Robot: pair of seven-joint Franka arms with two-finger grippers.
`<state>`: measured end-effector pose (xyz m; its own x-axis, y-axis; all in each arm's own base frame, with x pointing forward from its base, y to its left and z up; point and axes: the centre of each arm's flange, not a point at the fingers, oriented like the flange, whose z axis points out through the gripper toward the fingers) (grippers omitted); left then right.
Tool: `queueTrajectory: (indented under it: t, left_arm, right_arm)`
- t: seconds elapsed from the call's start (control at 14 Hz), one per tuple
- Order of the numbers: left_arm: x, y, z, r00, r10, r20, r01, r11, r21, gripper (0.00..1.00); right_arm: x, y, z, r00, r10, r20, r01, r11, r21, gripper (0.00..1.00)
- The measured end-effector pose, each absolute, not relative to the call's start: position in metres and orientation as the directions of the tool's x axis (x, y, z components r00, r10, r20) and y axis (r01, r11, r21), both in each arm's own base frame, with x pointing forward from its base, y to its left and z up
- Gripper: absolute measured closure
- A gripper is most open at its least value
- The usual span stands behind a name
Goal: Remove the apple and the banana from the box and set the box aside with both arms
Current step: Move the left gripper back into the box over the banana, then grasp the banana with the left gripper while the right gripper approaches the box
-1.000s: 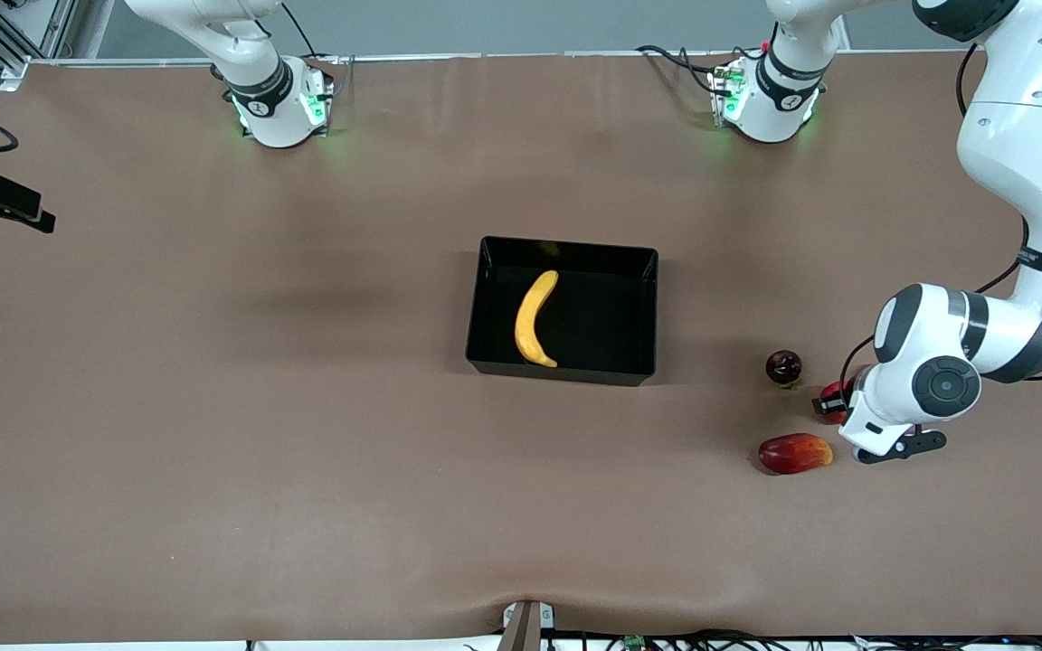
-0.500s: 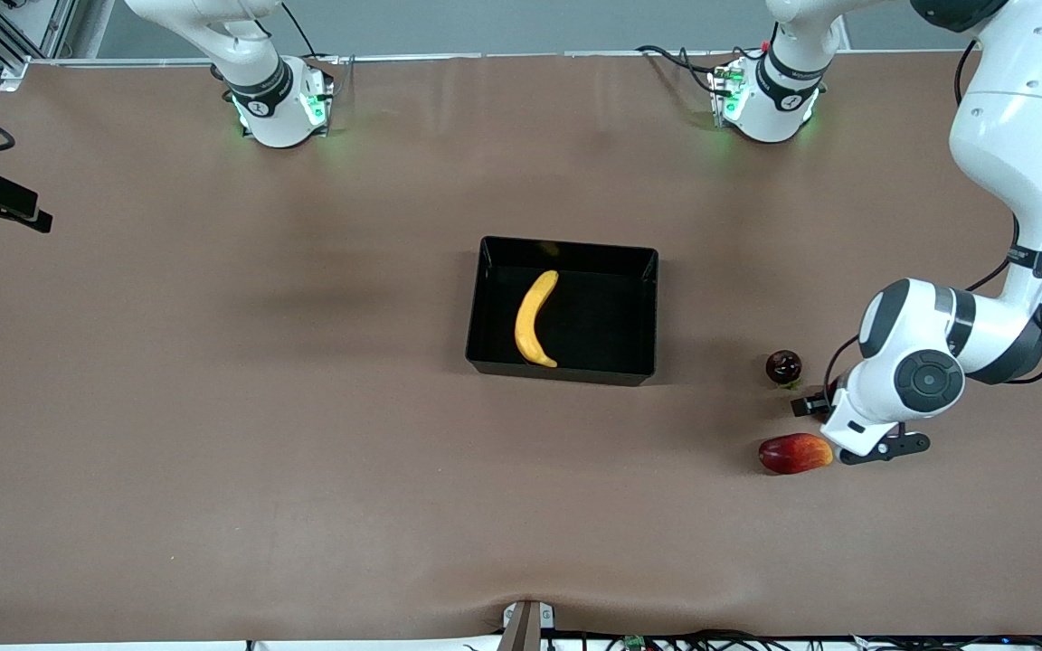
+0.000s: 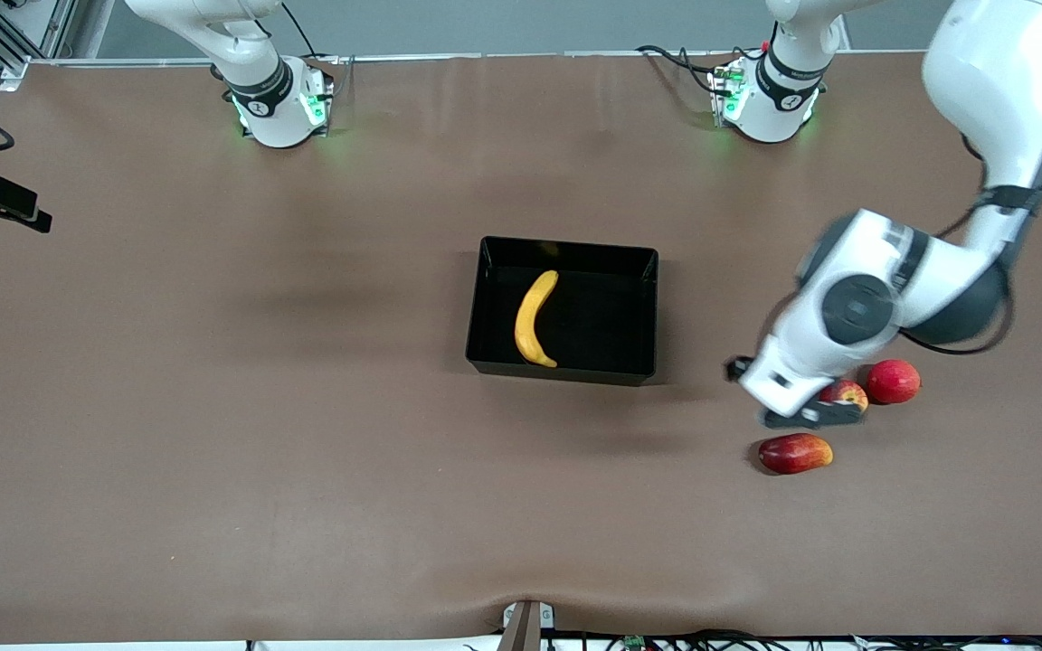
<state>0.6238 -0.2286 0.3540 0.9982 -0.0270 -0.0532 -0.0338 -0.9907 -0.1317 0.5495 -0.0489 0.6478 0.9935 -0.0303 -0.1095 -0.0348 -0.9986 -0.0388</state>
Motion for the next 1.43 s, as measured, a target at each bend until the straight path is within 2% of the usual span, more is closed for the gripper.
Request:
queueTrajectory:
  t: [0.36, 0.57, 1.0, 1.43]
  left_arm:
    - [0.553, -0.385, 0.331, 0.987, -0.153, -0.051, -0.158, -0.983, -0.091, 0.0]
    - [0.529, -0.441, 0.304, 0.976, -0.216, -0.017, -0.216, -0.976, 0.001, 0.0]
    - [0.496, -0.497, 0.226, 0.973, -0.227, 0.034, -0.228, -0.973, 0.026, 0.0]
    - [0.481, -0.51, 0.194, 0.973, -0.23, 0.027, -0.231, -0.973, 0.028, 0.0]
  right_arm:
    - [0.549, -0.05, 0.648, 0.993, -0.033, -0.11, -0.037, -0.999, -0.039, 0.0]
    - [0.549, -0.051, 0.648, 0.993, -0.035, -0.11, -0.039, -0.998, -0.039, 0.0]
    - [0.549, -0.051, 0.648, 0.993, -0.035, -0.11, -0.04, -0.998, -0.039, 0.0]
    - [0.549, -0.051, 0.648, 0.993, -0.035, -0.11, -0.04, -0.998, -0.039, 0.0]
